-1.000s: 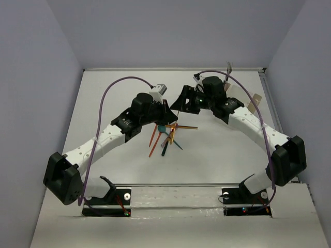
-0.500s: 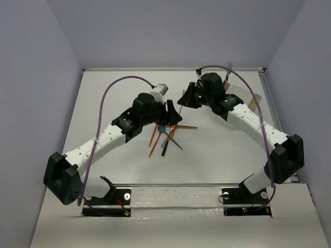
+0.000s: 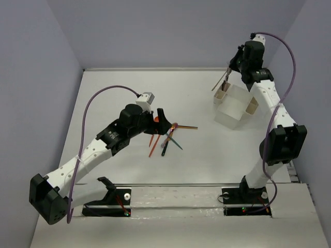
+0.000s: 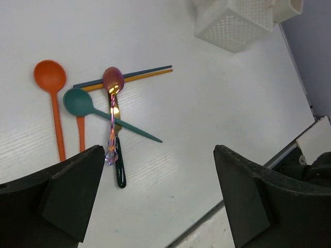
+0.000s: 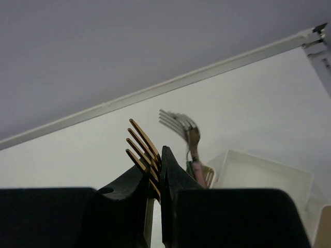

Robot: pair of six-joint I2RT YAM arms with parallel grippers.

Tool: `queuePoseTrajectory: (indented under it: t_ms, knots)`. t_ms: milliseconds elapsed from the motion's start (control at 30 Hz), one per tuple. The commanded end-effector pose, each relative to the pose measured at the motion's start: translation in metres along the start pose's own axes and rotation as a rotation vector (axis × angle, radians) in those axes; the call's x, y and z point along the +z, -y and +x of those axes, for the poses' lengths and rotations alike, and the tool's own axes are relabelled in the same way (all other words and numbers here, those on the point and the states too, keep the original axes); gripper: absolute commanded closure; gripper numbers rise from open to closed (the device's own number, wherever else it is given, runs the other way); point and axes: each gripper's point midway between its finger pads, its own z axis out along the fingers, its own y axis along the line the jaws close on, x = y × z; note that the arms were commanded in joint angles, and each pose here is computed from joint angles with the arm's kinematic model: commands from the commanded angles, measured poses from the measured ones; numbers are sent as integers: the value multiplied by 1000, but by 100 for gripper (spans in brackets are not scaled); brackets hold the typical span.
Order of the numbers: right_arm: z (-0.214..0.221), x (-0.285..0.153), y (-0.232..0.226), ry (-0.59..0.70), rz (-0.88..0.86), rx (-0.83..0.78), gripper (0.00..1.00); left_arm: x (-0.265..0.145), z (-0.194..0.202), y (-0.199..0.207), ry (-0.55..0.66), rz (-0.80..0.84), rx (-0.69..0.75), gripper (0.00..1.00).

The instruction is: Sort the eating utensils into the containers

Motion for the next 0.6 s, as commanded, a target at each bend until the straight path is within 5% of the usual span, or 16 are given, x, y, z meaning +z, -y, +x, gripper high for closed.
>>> queuePoseTrajectory:
  t_ms: [0,567]
  knots:
    - [-70,7,31,206,129,-81,93,-11,12,-23,-1,-105,4,1]
    - [-51,63,62,189,238,-277,93,-5,42,-75,-74,-331,0,1]
